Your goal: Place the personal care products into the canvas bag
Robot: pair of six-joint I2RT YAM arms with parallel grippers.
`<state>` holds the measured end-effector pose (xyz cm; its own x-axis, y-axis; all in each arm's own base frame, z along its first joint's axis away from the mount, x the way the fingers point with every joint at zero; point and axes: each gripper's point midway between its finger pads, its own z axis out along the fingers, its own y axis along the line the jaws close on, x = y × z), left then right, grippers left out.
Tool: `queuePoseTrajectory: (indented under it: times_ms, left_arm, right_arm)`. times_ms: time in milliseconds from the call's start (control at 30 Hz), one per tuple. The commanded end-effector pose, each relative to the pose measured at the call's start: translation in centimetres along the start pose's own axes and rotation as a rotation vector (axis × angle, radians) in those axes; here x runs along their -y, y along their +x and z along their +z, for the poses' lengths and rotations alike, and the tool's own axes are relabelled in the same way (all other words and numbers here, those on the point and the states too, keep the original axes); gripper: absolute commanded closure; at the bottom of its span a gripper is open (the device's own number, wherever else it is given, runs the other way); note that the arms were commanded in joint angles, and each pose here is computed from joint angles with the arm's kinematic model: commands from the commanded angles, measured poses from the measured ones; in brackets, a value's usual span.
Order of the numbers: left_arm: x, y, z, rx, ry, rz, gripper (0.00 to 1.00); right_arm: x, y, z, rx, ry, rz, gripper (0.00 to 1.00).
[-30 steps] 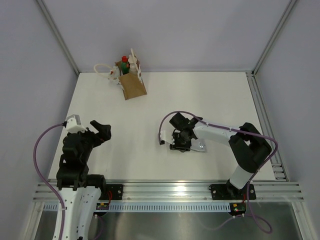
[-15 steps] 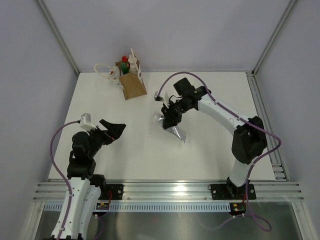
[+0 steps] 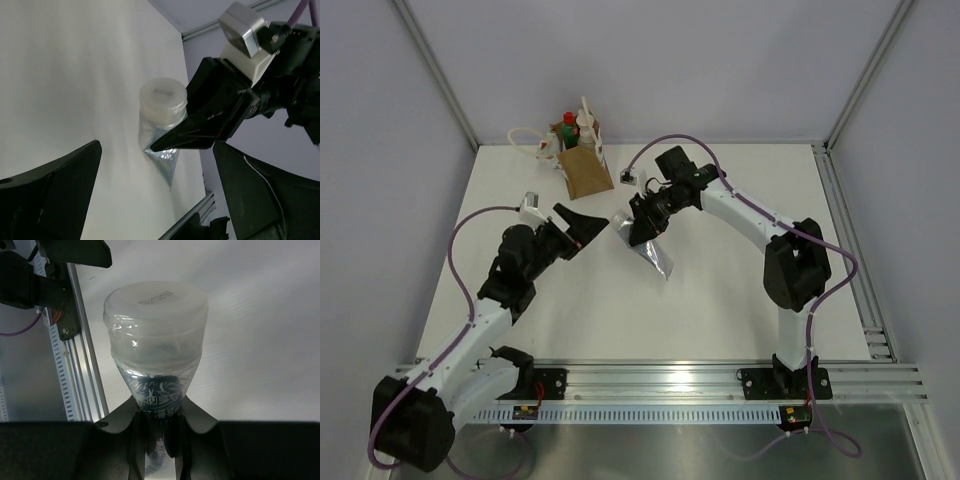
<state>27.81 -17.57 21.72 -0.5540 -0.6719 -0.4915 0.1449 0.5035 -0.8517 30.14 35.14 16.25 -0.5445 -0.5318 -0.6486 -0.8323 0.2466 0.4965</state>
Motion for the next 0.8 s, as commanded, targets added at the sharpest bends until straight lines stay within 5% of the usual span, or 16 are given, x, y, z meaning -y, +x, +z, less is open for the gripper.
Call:
queuePoseTrajectory:
  times_ms: [0,233,467,767]
  left_arm:
    - [3.5,-2.4,3.0,0.078,0.049,-0.034,0.01]
    - [3.3,-0.6,7.5,-0.027,-0.022,-0.045,0.04]
    - [2.9,-1.1,8.5,-0.025,-0.088,-0.005,0.35]
    - [3.1,-0.9,9.1,-0.054,-0.092,0.007,0.25]
  right_arm:
    - [-1.7,-3.0,-1.1,0.077,0.017,-0.108,0.86]
    - [-2.0,-3.3,-1.5,0.104,0.04,-0.133,0.86]
    - [-2.1,-3.9,-2.0,0.134,0.06,-0.159,0.85]
    - [-2.3,-4.8,-2.2,0.165,0.065,-0.156,0.84]
